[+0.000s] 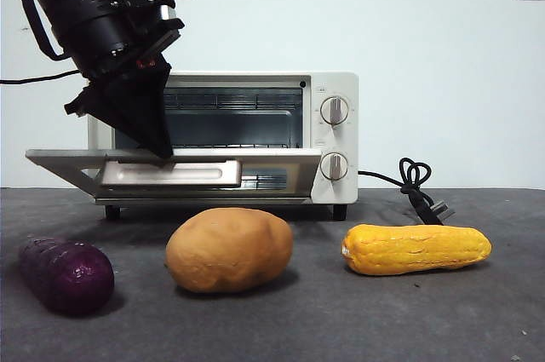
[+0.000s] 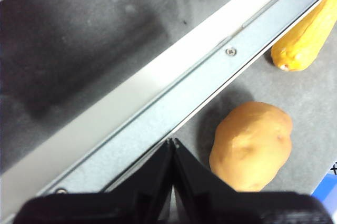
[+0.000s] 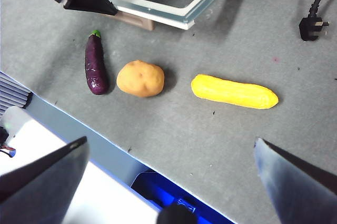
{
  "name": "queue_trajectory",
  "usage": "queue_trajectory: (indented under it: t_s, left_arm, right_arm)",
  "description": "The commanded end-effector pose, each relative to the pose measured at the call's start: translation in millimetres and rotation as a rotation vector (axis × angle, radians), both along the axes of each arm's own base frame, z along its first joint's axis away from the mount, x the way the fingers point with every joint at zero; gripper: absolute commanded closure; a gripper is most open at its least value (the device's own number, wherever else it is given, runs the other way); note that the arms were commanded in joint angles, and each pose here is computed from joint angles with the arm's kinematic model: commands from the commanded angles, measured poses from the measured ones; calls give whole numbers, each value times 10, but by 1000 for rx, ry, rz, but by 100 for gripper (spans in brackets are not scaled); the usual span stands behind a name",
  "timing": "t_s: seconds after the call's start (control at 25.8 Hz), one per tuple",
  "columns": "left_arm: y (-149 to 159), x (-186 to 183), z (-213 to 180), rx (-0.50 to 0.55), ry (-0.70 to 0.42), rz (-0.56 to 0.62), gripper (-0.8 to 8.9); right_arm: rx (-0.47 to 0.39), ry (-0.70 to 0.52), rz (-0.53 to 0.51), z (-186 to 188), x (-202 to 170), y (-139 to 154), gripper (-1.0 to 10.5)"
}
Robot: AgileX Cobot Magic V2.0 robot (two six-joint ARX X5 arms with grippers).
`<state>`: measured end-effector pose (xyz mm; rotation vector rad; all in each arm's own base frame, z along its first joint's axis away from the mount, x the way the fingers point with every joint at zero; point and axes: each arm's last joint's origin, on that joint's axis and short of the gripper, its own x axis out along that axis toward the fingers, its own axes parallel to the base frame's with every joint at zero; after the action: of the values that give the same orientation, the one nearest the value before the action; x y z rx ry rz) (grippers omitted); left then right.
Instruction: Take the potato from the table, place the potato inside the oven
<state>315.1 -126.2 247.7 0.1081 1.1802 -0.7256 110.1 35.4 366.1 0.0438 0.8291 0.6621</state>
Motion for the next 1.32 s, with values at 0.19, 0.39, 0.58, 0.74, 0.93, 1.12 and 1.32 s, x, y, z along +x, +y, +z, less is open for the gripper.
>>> queue_trajectory:
  t_s: [0.19,0.39,0.58,0.74,0.93,1.12,1.32]
  left_arm:
    - [-15,-8,12,5,-8,-14,821]
    - [41,-147,344,-36,-125,-8,821]
    - [219,-622,963,-104,-302,1,821]
    - [412,-1144,1365,-155,-418,16,821]
    - [582,-1605,1570,-179,-484,18,821]
    - [673,-1851,1641,-190,-514,17,821]
    - [723,-1988,1670,-196,-529,18,821]
  right_arm:
    - [2,13,9,-18,108,37,286]
    - [-3,34,78,-76,314,187,286]
    - [-30,26,285,-199,533,599,285]
    - [-89,-80,540,-344,651,1059,285]
    - [-192,-173,696,-572,774,1463,285]
    - [-228,-167,763,-806,904,1684,285]
    - [-260,-178,839,-1056,1008,1900,285]
